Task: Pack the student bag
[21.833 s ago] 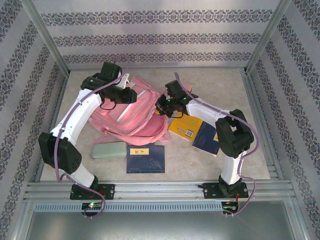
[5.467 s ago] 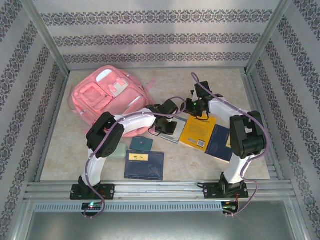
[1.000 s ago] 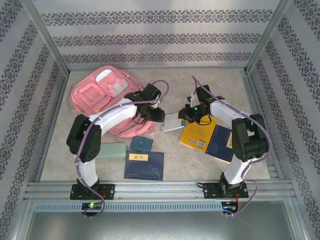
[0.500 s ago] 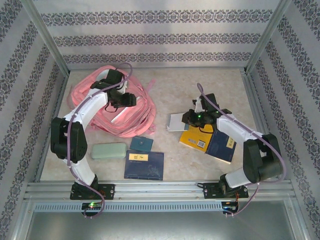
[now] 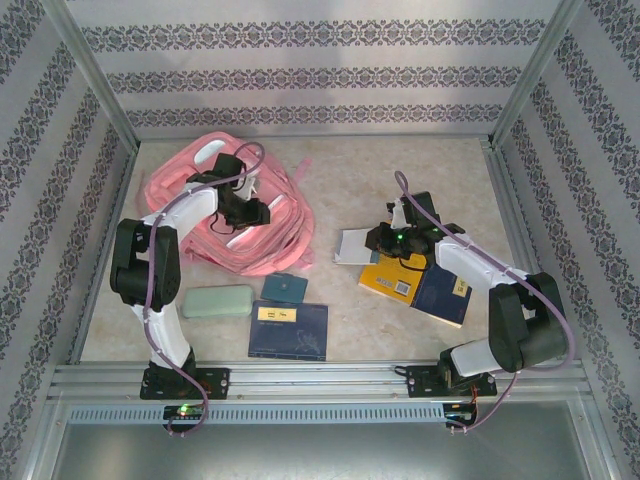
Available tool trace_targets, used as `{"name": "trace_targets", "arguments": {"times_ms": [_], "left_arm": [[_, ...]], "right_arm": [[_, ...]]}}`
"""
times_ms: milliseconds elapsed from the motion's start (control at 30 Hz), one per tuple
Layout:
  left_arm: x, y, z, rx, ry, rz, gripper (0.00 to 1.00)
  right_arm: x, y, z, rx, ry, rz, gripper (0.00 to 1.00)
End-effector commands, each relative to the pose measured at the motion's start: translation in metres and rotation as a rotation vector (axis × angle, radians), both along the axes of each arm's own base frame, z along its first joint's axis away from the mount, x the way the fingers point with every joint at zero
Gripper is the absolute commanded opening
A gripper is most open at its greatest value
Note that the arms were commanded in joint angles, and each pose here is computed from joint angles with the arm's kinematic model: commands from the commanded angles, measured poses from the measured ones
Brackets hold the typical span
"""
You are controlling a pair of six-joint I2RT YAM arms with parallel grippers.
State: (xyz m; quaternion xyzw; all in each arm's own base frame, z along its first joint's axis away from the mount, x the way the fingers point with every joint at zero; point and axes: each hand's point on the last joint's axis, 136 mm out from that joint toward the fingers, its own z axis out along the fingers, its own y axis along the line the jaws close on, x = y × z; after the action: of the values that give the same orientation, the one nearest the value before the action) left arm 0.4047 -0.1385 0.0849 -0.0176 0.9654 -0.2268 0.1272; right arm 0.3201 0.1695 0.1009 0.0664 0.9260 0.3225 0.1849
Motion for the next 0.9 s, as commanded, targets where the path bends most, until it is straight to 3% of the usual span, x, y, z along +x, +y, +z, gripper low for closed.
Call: {"name": "trace_targets", "arguments": {"times_ms": [0, 67, 100, 400, 600, 867], "left_arm": [[-0.002, -0.015, 0.021, -0.095, -0.040, -0.018, 0.20], [-0.001, -0.013, 0.025, -0.083, -0.043, -0.012, 0.02], [-0.001, -0.014, 0.029, -0.089, -0.049, -0.014, 0.00], [0.006, -0.013, 0.102, -0.109, -0.182, -0.001, 0.00], [0.004, -0.016, 0.150, -0.144, -0.266, -0.003, 0.00], [-0.001, -0.032, 0.171, -0.259, -0.277, -0.043, 0.00]], "right_arm": [[0.004, 0.003, 0.003, -0.006, -0.037, 0.022, 0.00], [0.005, 0.004, 0.005, -0.005, -0.043, 0.023, 0.00], [0.006, 0.004, 0.008, -0.003, -0.048, 0.021, 0.00], [0.014, 0.001, 0.049, 0.027, -0.139, -0.039, 0.00], [0.024, 0.017, 0.083, 0.196, -0.171, -0.075, 0.00], [0.047, 0.049, 0.095, 0.462, -0.094, -0.133, 0.00]]}}
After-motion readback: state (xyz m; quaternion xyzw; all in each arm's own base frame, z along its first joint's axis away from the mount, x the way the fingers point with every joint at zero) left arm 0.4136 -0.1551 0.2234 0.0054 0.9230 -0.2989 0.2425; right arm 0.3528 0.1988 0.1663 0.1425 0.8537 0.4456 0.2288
